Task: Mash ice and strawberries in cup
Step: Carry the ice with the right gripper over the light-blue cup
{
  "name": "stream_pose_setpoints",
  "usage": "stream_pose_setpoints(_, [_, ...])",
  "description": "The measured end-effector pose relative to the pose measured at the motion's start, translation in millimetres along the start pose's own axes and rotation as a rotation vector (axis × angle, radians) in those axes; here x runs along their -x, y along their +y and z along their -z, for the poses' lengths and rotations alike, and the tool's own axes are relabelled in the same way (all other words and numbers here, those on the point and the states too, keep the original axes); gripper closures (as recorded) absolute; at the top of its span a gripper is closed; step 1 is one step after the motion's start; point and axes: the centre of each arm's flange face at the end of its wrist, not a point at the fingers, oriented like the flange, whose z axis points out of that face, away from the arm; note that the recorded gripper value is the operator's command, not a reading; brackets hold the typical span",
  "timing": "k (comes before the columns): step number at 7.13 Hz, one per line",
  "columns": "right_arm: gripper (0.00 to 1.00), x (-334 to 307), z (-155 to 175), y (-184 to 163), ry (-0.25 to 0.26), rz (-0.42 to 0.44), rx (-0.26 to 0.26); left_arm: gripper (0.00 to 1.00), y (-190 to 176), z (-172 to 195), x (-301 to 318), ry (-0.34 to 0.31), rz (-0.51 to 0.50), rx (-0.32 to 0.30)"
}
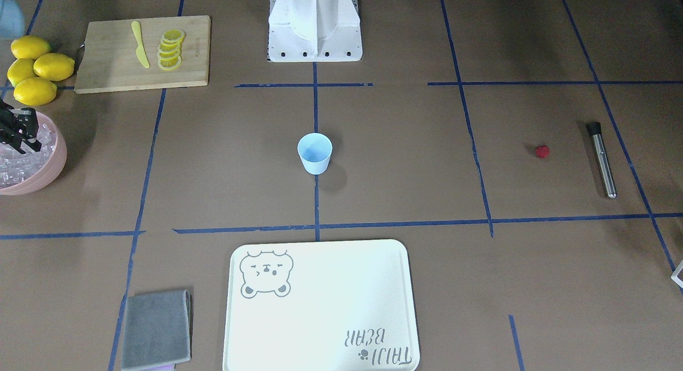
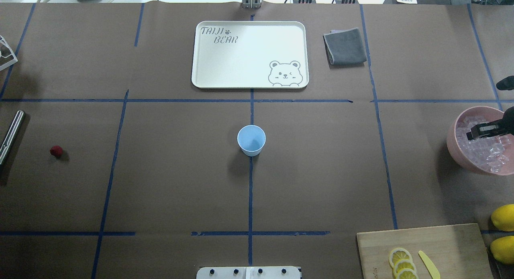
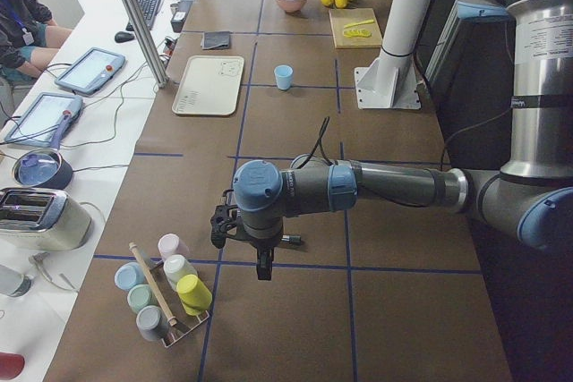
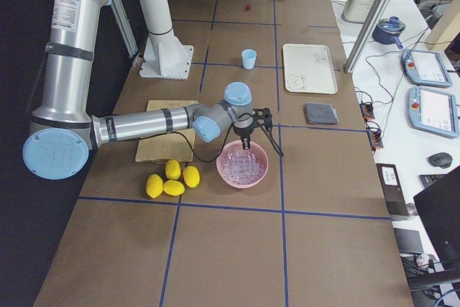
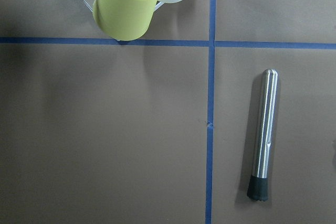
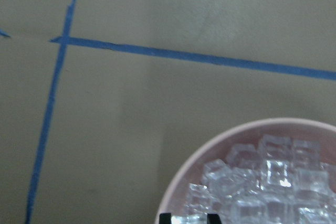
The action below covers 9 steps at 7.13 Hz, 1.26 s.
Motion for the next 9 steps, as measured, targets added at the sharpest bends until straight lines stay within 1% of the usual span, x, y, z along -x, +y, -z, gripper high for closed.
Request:
stream_pose_setpoints(1, [0.94,26.7,13.5,-16.7,-0.034,0.030,-0.040,0.00,-0.1,0.1,-0.4,0.001,-0.001,0.000])
stream_pose_setpoints(2, [0.93,58.8,17.3,-31.0,-0.066,0.049,-0.065,0.00,-0.2,0.2,-0.9,0.002,-0.001,-0.001])
stream_pose_setpoints(3, [0.92,103.4,10.4,-41.9,-0.094,0.053,-0.082,0.00,-0.1,0.3,-1.2,0.004,-0.001,0.000])
stream_pose_setpoints(4, [0.90,162.4,-6.7,-48.4,-0.107,0.036,-0.096,0.00,-0.2,0.5,-1.6,0.005,-0.002,-0.001])
stream_pose_setpoints(5, [0.89,233.8,-26.4,-51.7,-0.095,0.018,-0.107,0.00,-0.5,0.8,-1.9,0.005,-0.003,-0.002])
stream_pose_setpoints(6, [0.88,312.5,-37.6,-54.6,-0.055,0.000,-0.104,0.00,-0.9,0.9,-2.3,0.005,-0.004,-0.003])
stream_pose_setpoints(7, [0.88,380.5,-39.6,-55.9,-0.017,-0.025,-0.099,0.00,-1.1,0.5,-2.6,0.005,-0.006,-0.003])
stream_pose_setpoints(8, [0.86,441.4,-41.7,-57.0,-0.004,-0.065,-0.100,0.00,-1.2,0.2,-2.7,0.005,-0.006,-0.002])
stream_pose_setpoints(9, [0.84,485.4,-45.0,-55.3,-0.008,-0.102,-0.101,0.00,-1.3,-0.1,-2.7,0.006,-0.006,-0.002])
